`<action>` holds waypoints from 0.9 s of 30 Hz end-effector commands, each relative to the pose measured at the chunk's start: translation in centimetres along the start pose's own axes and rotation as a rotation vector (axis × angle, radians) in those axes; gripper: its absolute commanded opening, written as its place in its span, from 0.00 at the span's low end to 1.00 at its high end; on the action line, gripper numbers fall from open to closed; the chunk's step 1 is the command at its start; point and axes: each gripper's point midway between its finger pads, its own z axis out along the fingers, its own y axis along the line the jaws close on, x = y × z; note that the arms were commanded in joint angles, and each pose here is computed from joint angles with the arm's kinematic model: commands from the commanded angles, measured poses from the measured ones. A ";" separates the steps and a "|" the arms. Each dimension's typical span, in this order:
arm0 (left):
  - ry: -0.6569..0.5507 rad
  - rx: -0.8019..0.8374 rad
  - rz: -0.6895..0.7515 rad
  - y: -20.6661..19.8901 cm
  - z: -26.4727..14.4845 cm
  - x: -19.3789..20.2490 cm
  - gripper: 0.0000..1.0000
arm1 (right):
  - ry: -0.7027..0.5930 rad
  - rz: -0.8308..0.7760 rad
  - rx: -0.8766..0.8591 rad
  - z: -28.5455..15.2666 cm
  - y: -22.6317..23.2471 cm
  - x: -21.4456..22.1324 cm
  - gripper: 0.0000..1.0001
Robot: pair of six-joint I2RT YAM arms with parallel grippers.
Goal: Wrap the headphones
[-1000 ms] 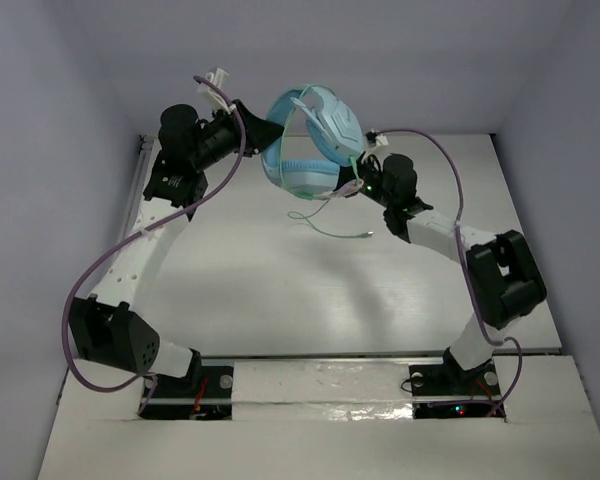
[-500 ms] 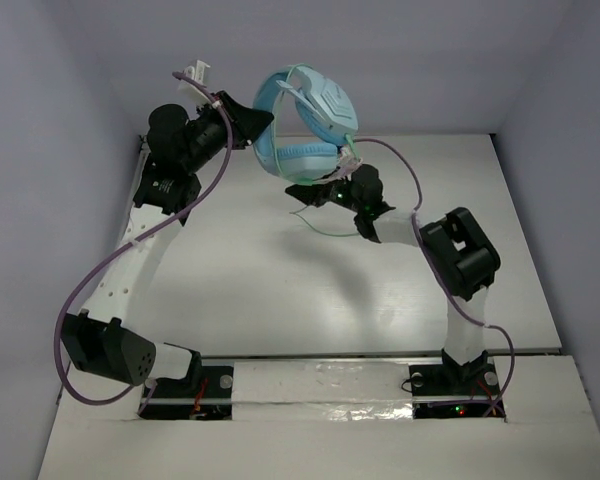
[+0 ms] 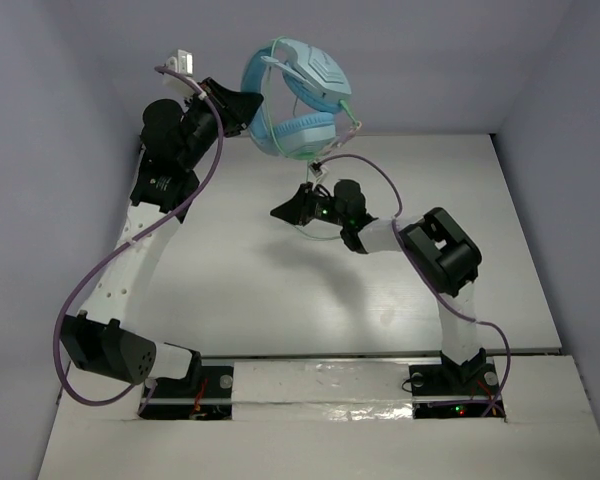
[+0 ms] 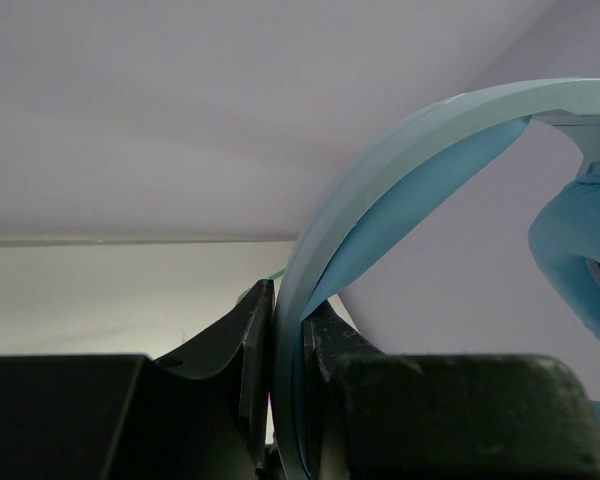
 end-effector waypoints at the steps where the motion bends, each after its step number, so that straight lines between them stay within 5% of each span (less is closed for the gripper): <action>1: -0.214 0.072 0.011 -4.3 -1.2 -6.6 0.00 | 0.002 -0.050 -0.071 0.6 1.9 0.6 0.22; 3: -0.234 0.028 0.023 -3.5 -1.1 -7.0 0.00 | 0.017 -0.042 -0.070 0.4 2.0 1.6 0.07; 6: -0.260 -0.047 0.058 -2.0 -0.8 -7.5 0.00 | 0.050 -0.016 -0.060 -0.4 2.2 3.4 0.00; 13: -0.364 -0.401 0.175 6.2 -1.3 -8.0 0.00 | 0.227 -0.046 0.114 -3.2 3.9 7.8 0.00; 22: -0.304 -0.655 0.217 14.6 -0.8 -1.8 0.00 | 0.464 -0.209 0.338 -8.3 10.8 9.9 0.00; 27: -0.220 -0.740 0.285 16.4 -0.7 3.6 0.00 | 0.494 -0.287 0.426 -11.0 12.9 7.4 0.00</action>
